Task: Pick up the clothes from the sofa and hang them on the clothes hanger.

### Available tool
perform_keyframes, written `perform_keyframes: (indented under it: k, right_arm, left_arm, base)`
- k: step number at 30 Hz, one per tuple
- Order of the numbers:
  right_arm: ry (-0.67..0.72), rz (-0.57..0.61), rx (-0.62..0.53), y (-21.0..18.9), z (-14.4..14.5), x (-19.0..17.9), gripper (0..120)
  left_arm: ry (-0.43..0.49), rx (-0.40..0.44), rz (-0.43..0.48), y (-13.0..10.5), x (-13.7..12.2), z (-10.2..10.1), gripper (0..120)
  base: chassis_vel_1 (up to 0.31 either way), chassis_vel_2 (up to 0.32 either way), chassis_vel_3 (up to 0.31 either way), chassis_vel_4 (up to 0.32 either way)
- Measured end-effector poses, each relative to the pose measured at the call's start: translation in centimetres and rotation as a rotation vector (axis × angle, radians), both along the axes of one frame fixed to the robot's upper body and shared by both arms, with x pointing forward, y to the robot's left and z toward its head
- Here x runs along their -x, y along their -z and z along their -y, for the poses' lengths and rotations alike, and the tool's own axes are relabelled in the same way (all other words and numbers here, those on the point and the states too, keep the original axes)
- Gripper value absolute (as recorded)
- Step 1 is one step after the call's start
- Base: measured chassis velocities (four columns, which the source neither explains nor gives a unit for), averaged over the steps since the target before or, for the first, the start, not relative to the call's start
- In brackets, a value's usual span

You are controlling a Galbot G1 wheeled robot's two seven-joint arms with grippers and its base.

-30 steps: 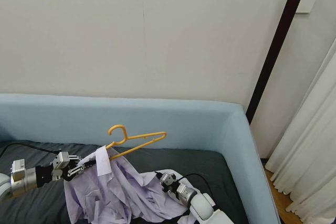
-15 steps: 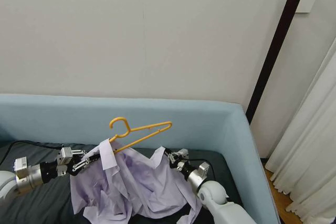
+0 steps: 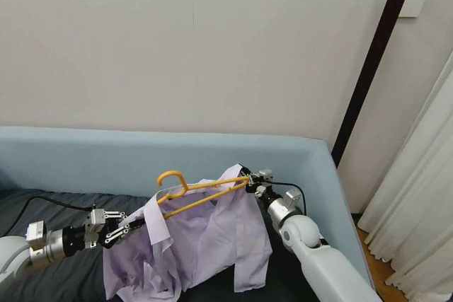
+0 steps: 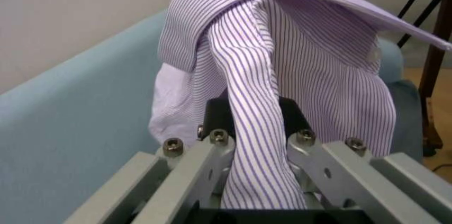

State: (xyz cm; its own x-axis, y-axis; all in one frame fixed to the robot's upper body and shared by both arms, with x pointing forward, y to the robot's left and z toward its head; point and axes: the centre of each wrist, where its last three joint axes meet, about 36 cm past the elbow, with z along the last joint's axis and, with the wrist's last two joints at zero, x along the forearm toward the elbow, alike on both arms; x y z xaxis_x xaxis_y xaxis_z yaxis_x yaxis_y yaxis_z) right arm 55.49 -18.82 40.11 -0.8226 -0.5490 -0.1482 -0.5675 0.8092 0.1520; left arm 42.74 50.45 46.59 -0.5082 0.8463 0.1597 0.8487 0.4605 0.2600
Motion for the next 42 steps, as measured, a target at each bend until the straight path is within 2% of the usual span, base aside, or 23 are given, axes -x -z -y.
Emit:
perform_keyframes:
  k: [7,11,17,26,27,31,36,39,40,42]
  right_arm:
    - [0.011,0.025,0.03,-0.7,0.9,-0.2,0]
    - [0.004,0.072,0.049,-1.6,1.2,-0.2,0]
    - [-0.009,0.114,0.043,-2.7,1.0,-0.1,0]
    - [-0.089,0.195,-0.026,-4.5,-0.4,1.4,0]
    - [-0.117,0.209,-0.047,-5.0,-0.9,2.4,0]
    - [-0.168,0.22,-0.05,-5.3,-1.5,4.8,0]
    - [-0.228,0.184,-0.01,-4.0,-2.0,8.5,0]
    - [-0.257,0.143,0.055,-1.6,-2.3,10.7,0]
    - [-0.257,0.143,0.055,-1.6,-2.3,10.7,0]
    - [-0.249,0.133,0.144,0.4,-2.3,11.2,0]
  left_arm:
    - [-0.028,-0.05,0.012,-0.2,-0.4,-0.9,7]
    - [-0.074,-0.095,0.026,-0.2,-0.5,-1.2,7]
    - [-0.105,-0.116,0.032,-0.3,-0.6,-1.4,7]
    - [-0.146,-0.172,0.021,0.5,-0.5,-1.7,7]
    - [-0.171,-0.178,0.02,0.9,-0.6,-1.6,7]
    - [-0.228,-0.153,0.032,1.3,-1.4,-0.6,7]
    - [-0.252,-0.089,0.07,0.7,-2.9,0.7,7]
    - [-0.245,-0.013,0.086,-0.1,-3.8,1.9,7]
    - [-0.245,-0.013,0.086,-0.1,-3.8,1.9,7]
    - [-0.225,0.026,0.098,-0.9,-4.2,2.8,7]
  base:
    - [0.0,0.0,0.0,0.0]
    - [0.0,0.0,0.0,0.0]
    - [0.0,0.0,0.0,0.0]
    - [0.0,0.0,0.0,0.0]
    - [0.0,0.0,0.0,0.0]
    - [0.0,0.0,0.0,0.0]
    - [0.0,0.0,0.0,0.0]
    - [0.0,0.0,0.0,0.0]
    - [0.0,0.0,0.0,0.0]
    - [0.0,0.0,0.0,0.0]
